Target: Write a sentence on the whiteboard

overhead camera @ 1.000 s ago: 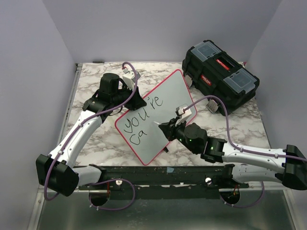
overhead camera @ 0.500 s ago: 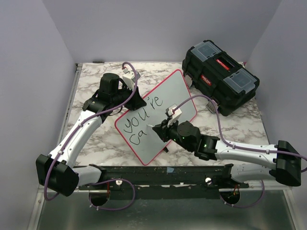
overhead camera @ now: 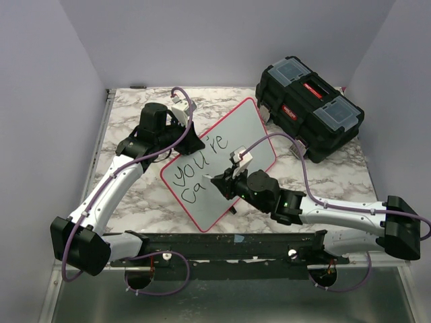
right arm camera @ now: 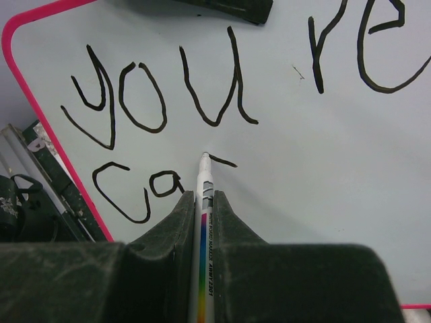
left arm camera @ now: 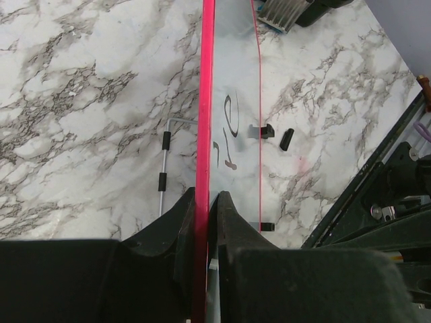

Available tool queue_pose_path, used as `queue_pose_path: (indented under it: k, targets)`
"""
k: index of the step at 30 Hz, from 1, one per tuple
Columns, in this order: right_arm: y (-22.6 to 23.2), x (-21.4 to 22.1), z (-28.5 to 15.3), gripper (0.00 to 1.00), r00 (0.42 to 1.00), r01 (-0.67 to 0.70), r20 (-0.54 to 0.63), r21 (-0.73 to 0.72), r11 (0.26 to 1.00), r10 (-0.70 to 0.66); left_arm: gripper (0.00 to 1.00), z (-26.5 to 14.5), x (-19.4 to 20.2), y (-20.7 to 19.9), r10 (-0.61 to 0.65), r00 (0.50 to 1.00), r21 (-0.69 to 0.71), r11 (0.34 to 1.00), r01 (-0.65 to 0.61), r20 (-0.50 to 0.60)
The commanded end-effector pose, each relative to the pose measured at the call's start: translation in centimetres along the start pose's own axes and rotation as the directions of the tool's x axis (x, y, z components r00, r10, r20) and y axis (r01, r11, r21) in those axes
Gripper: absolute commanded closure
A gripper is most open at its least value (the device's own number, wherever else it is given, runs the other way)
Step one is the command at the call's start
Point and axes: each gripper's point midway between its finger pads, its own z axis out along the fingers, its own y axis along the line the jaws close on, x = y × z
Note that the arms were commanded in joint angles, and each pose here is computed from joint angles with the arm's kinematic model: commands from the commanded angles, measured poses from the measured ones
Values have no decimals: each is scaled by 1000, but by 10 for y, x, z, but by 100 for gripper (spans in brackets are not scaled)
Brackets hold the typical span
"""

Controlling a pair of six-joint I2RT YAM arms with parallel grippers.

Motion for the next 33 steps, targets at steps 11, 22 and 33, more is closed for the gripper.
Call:
queue_pose_path:
  k: [11, 22, 33]
  targets:
    - [-18, 42, -14, 99, 994, 10, -111, 40, 999, -6, 100, 0, 27, 9, 55, 995, -36, 998, -58, -87]
    - [-23, 67, -27, 99, 982, 2, -187, 36, 999, 5, 100, 1, 29, 10, 51, 994, -41, 998, -55, -92]
    - [-2, 17, -24, 99, 995, -66, -73, -19, 998, 65, 100, 1, 29, 11, 52, 994, -44, 997, -57, -94]
